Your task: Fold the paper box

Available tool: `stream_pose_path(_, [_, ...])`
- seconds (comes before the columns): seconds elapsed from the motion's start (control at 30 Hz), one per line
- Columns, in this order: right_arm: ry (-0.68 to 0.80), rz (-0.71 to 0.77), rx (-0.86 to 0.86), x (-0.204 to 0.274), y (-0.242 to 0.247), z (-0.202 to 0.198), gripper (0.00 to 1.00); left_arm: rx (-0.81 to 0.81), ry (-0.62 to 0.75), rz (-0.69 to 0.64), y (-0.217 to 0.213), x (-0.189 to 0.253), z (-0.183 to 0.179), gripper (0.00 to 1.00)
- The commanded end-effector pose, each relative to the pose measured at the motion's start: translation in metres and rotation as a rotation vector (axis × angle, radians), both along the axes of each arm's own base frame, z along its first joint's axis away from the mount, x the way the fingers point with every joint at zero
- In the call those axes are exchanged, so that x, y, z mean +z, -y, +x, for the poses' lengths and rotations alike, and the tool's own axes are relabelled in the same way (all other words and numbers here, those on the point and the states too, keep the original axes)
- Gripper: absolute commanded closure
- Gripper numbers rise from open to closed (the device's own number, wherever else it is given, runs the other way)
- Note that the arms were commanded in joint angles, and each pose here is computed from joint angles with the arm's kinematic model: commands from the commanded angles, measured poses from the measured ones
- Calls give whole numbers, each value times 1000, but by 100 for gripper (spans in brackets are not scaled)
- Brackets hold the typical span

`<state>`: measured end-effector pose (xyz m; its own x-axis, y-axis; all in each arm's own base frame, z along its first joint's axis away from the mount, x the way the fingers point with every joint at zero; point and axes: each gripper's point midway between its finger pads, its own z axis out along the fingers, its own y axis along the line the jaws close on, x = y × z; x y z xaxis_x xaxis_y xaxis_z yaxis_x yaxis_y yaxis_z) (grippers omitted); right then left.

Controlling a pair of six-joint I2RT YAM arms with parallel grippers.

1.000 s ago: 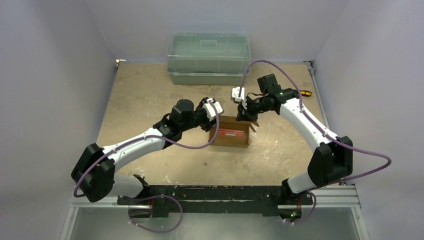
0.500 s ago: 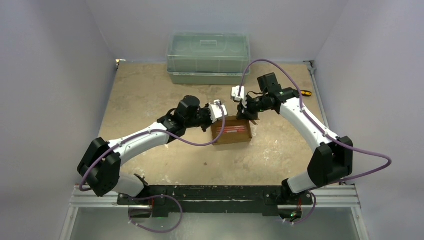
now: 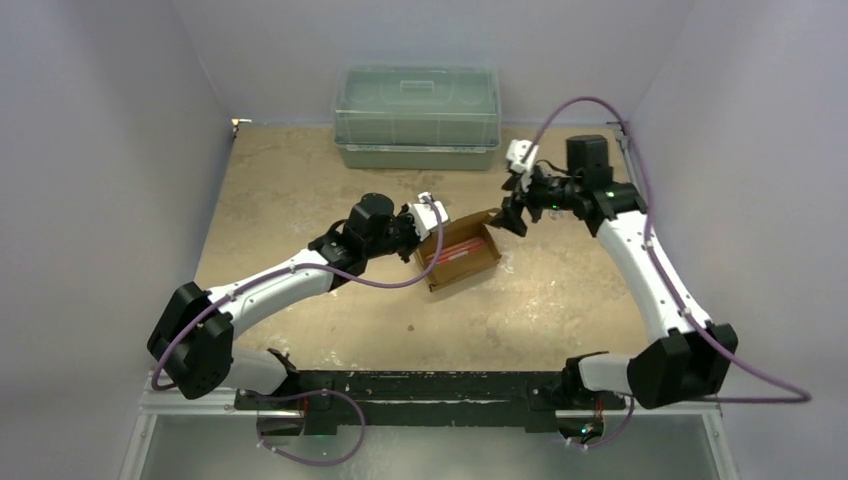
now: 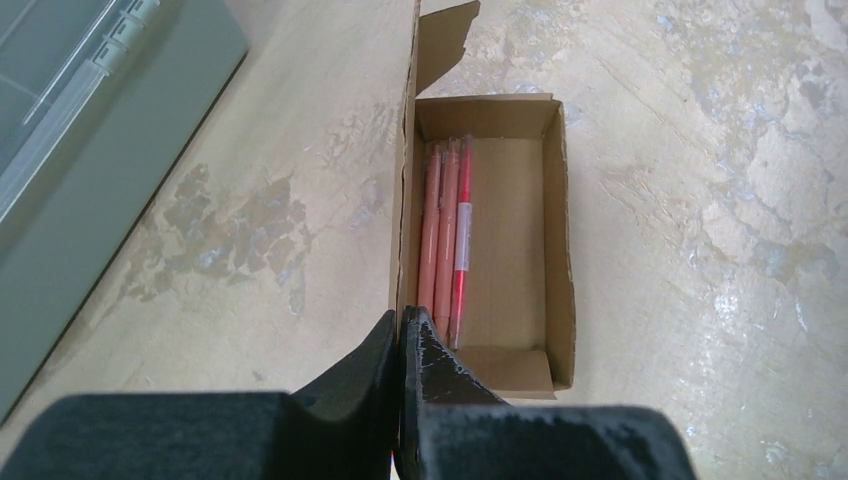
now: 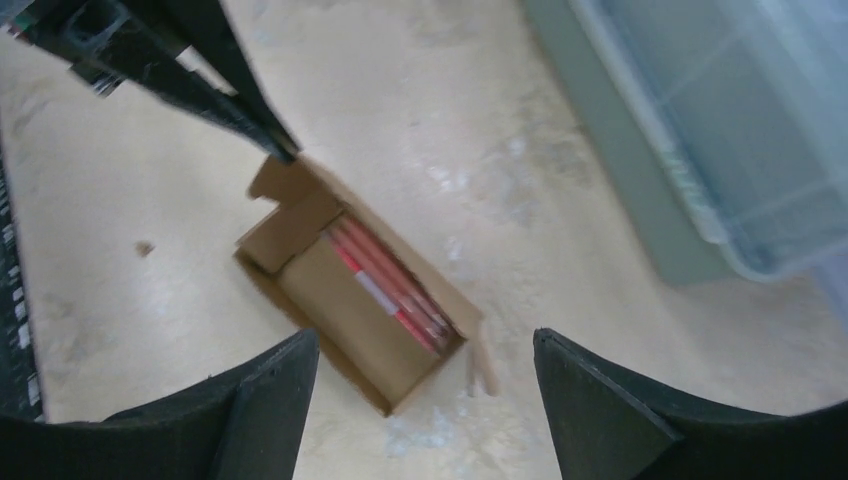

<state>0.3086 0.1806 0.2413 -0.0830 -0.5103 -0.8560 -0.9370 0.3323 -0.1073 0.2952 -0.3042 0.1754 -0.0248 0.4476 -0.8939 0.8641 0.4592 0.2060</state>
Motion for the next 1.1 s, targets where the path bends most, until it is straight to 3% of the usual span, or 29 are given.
stream_pose_path(0.0, [79,138,-121,31,21,14,18,43,-11,-48,-3,12,0,100])
stream_pose_path(0.1, [80,186,-286,24,42,36,21,55,-16,-50,-5,10,0,100])
stream_pose_path(0.13, [78,211,-358,24,51,46,30,57,-16,-53,-5,10,-1,100])
stream_pose_path(0.23, [43,280,-544,10,71,68,73,59,-9,-65,-6,13,-1,100])
stream_pose_path(0.33, [-24,313,-631,-22,75,81,88,58,-3,-72,-6,16,-2,100])
stream_pose_path(0.57, [-209,345,-657,-76,53,101,93,45,-4,-79,-5,16,-4,100])
stream_pose_path(0.77, [-260,325,-546,-82,19,86,94,43,-6,-83,-4,17,-5,100])
stream_pose_path(1.07, [-409,253,-440,-106,10,60,97,50,-7,-84,-5,19,-4,100])
